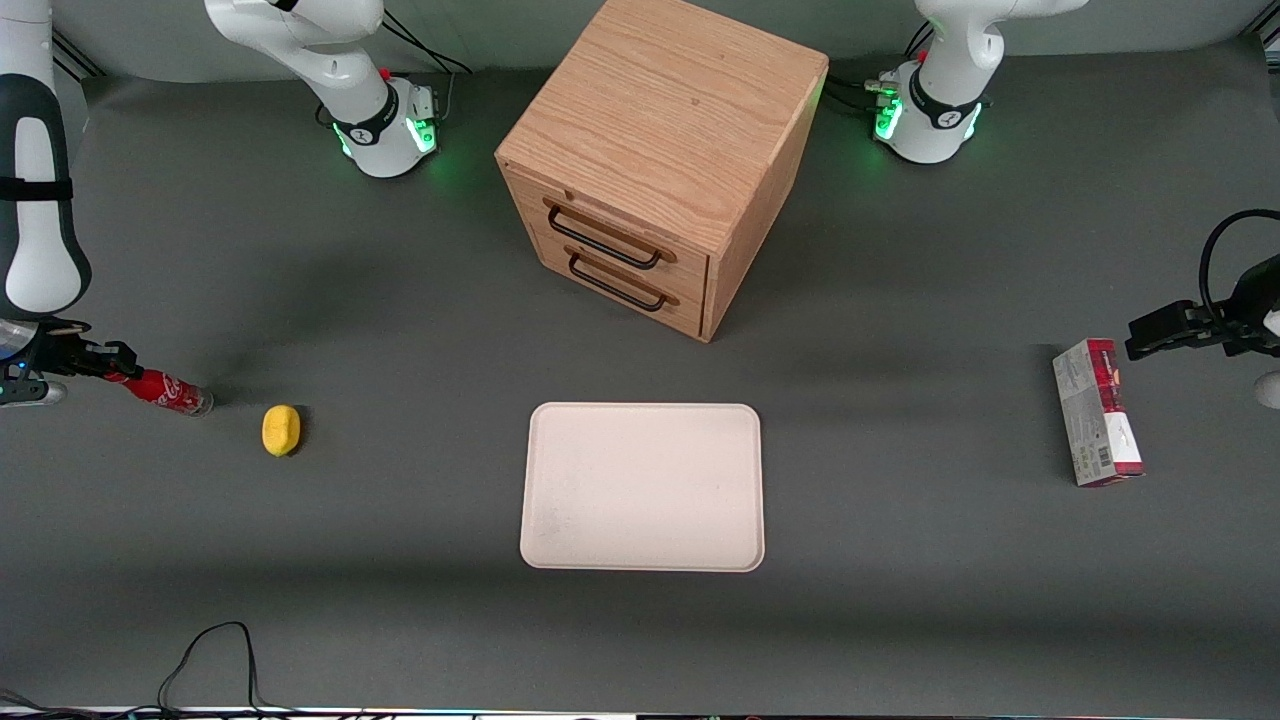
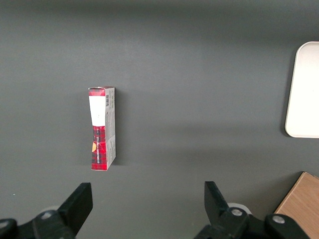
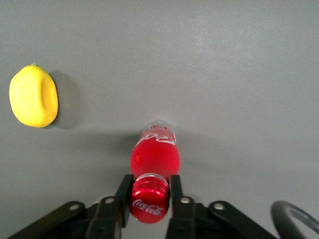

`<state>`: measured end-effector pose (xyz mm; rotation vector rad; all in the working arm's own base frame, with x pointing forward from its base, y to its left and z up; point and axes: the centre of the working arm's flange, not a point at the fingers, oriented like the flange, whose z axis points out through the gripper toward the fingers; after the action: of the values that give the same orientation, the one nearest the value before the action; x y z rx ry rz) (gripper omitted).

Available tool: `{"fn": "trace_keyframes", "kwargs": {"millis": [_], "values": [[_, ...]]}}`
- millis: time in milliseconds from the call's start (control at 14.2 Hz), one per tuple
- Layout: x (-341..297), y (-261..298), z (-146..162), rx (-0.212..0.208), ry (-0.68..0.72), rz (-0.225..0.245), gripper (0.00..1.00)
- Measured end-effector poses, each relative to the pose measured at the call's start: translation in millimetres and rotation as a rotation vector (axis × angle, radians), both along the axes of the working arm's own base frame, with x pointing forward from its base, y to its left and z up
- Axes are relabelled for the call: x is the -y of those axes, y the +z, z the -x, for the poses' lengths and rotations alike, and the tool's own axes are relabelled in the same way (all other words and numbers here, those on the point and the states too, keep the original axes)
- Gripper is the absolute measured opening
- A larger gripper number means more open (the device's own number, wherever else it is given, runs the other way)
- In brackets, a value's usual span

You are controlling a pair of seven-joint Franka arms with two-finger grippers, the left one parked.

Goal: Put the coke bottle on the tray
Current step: 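Close the right gripper around the bottle's cap end and lift it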

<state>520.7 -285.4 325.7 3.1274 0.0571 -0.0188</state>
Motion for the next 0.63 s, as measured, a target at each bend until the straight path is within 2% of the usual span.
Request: {"fn": "trace_keyframes", "kwargs": {"millis": [352,493,634], "values": [[-1,11,-7,0.003,0.007,-0.003,0.31],[-5,47,-23,-0.018,0.027,-0.034,0.31],[-17,107,-42,-0.034,0.063,-0.062,0.31]]}}
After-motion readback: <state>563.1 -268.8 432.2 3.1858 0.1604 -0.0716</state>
